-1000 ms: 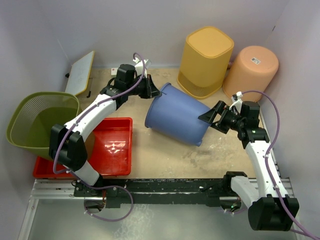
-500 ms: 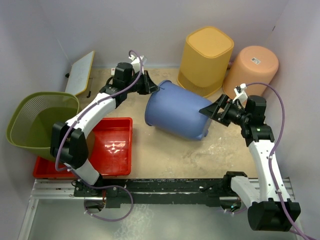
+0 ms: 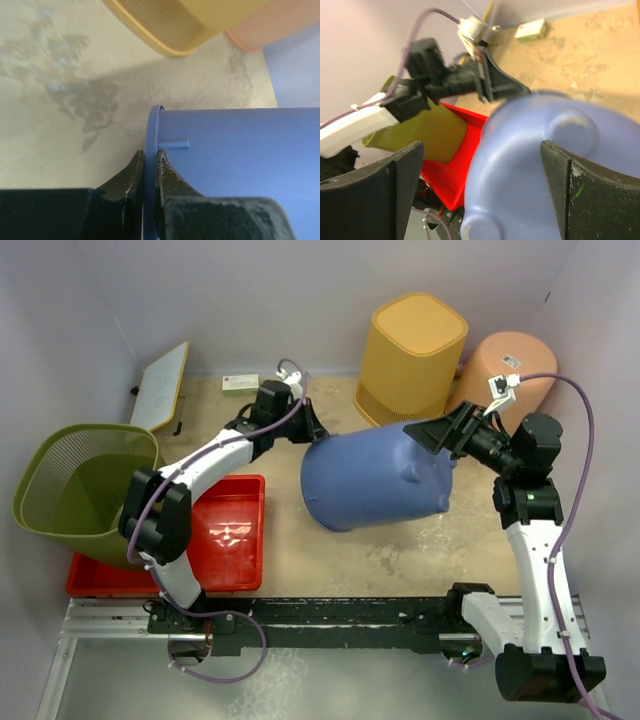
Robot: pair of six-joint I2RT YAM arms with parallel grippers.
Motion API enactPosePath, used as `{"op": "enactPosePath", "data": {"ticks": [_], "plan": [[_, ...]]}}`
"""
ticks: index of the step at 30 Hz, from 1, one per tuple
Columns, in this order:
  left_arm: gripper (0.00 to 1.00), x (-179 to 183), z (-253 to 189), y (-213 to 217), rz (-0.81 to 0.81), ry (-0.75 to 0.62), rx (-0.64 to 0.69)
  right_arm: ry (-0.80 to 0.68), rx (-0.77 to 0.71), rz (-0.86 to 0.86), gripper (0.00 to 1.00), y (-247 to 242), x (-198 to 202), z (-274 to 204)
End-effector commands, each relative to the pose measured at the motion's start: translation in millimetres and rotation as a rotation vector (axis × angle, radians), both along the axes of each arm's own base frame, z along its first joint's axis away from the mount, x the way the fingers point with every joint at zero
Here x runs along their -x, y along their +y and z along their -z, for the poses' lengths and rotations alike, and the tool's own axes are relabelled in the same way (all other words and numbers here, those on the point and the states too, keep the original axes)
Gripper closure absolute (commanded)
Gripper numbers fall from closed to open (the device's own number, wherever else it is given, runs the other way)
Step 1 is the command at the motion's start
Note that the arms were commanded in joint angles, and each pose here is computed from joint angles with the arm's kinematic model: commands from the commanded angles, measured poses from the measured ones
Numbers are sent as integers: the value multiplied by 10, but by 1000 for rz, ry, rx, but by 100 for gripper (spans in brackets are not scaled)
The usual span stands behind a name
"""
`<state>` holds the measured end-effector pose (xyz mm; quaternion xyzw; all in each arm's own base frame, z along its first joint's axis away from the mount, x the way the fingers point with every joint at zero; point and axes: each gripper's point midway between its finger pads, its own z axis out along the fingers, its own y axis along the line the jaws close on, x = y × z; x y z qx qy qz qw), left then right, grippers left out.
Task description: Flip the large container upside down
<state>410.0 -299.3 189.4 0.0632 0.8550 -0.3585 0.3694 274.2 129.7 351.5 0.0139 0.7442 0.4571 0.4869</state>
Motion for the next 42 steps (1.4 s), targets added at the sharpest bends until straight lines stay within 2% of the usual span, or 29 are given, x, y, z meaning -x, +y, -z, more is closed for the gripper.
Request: {"op": "enactPosePath", "data": {"ticks": [1,6,11,23,28,35,42], "plan": [[100,517,114,-527,167,106,79,-123,-42,-108,1,160,38,-385],[100,478,157,-678,160,104,138,-108,-81,-123,1,190,-31,-315],[100,375,248,-725,144,101,143,-95,-95,-129,1,225,-62,-232],[100,308,682,-651,187,95,21,-84,-73,-129,0,233,-75,-139],[99,161,836,-463,152,95,-22,-98,44,-12,0,69,-159,-197],[86,-8,873,-287,110,62,-87,-86,195,127,0,-185,-151,-216],[70,-59,841,-234,98,56,-96,-83,235,148,0,-240,-105,-174]]}}
